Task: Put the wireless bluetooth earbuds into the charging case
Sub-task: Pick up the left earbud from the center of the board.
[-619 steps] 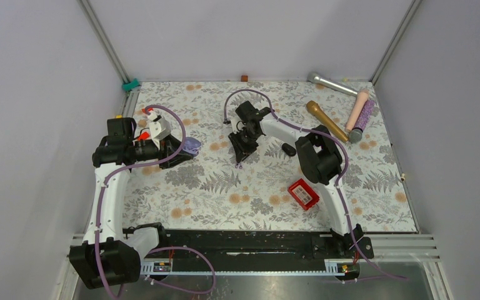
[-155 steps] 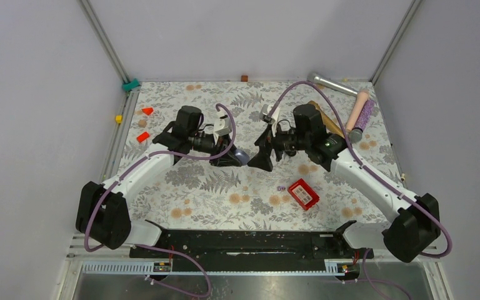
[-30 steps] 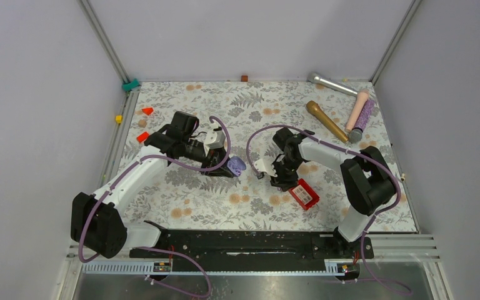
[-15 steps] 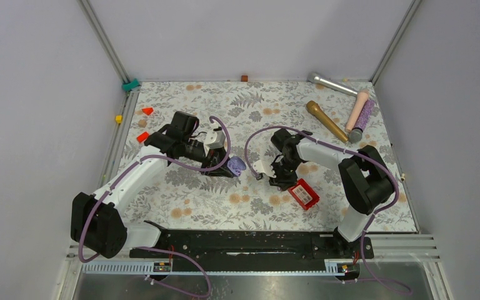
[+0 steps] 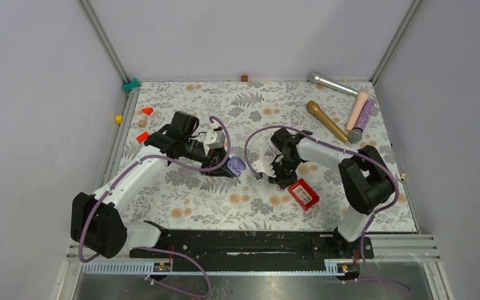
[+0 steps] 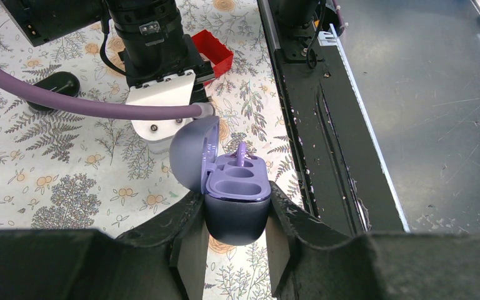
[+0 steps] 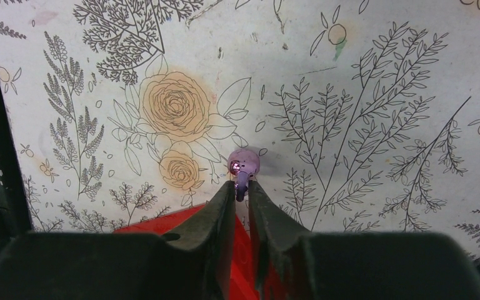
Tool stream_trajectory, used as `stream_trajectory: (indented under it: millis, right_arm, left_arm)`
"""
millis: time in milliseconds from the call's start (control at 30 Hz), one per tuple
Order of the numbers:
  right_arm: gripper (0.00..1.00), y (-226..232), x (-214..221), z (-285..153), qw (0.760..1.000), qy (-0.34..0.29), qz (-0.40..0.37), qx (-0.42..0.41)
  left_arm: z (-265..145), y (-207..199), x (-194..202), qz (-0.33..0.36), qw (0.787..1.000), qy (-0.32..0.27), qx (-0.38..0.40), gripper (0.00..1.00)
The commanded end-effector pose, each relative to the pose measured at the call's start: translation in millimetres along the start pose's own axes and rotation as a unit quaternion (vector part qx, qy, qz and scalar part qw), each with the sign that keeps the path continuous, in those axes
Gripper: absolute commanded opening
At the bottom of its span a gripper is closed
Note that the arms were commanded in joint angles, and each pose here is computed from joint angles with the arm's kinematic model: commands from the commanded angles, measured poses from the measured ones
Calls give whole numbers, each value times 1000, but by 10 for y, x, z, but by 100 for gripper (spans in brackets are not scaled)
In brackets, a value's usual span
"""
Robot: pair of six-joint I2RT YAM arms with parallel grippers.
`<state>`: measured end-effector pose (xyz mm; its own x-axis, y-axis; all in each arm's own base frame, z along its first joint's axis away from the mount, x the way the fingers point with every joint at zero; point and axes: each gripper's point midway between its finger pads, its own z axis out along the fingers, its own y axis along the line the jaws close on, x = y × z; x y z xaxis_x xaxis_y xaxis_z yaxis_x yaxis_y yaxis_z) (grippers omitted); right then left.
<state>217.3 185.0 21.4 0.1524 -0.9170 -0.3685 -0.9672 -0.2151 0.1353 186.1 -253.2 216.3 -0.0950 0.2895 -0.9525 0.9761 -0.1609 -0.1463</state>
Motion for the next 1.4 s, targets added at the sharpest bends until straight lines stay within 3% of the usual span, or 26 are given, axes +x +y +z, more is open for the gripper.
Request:
stream_trajectory:
  millis: [0,200,700,1100,1367]
  right_arm:
    - [17,-28,-85,-57,1000,-5,-8,3]
    - [8,0,-151,-153,1000,-16,-9,5]
    - [8,12,-257,-861,993,-84,40,78]
    - [8,118,-470,-1049,986,-136,40,93]
    - [7,6,-1068,-1627,945,-265,130,141]
  left_arm:
    - [-36,-41,-243,52,998,-25,8,0]
    - [-32,-43,-237,51,998,-25,9,0]
    - [-29,-27,-237,50,998,-24,9,0]
    - [-37,-64,-284,52,998,-29,12,0]
    - [4,-41,-240,46,999,-23,15,0]
